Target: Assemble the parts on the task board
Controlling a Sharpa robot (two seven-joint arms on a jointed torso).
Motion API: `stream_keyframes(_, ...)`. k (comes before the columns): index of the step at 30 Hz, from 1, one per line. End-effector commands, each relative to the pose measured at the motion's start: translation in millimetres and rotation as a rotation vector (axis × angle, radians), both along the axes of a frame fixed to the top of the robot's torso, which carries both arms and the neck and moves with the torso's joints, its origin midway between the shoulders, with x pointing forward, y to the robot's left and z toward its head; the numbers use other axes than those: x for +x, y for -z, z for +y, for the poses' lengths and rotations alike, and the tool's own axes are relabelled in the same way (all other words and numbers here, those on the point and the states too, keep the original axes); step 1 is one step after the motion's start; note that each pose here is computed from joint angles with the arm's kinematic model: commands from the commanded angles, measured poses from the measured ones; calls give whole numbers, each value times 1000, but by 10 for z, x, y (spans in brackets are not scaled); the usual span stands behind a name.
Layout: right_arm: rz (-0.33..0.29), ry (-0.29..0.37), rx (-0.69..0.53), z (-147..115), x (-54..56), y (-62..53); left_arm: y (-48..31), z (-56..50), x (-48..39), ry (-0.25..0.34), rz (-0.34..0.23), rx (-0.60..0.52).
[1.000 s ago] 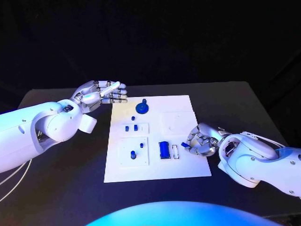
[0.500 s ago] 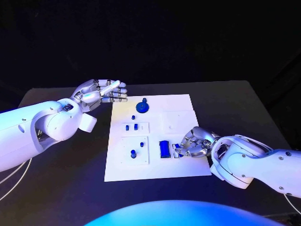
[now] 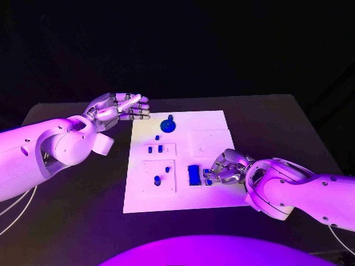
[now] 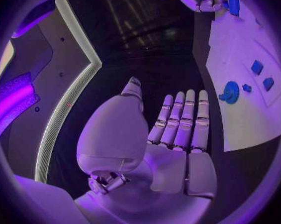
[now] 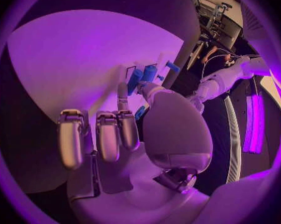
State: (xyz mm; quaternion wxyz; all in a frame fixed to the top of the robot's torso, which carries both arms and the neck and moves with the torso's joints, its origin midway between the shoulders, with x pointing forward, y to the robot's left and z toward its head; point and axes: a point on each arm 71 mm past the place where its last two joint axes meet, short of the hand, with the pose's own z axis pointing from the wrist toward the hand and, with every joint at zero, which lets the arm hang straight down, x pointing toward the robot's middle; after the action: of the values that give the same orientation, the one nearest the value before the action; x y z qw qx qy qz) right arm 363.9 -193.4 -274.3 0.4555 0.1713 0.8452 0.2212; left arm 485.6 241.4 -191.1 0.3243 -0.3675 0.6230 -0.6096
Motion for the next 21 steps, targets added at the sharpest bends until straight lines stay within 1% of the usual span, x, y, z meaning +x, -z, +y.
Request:
stream_keyframes(1,9,-7,-6,12,-4,20,-12,-23,-11,20,-7,-10)
stream_keyframes(7,19,-14,-27,-5,15,44,-11,-20,-12,20,-5,-8)
stream_keyframes(12,31,-34,-39,-1,21,63,-10,-17,-11,18,-4,-7)
stream_keyframes(21,36,-53,-35,10,15,65,-9,-13,-10,17,-3,-5)
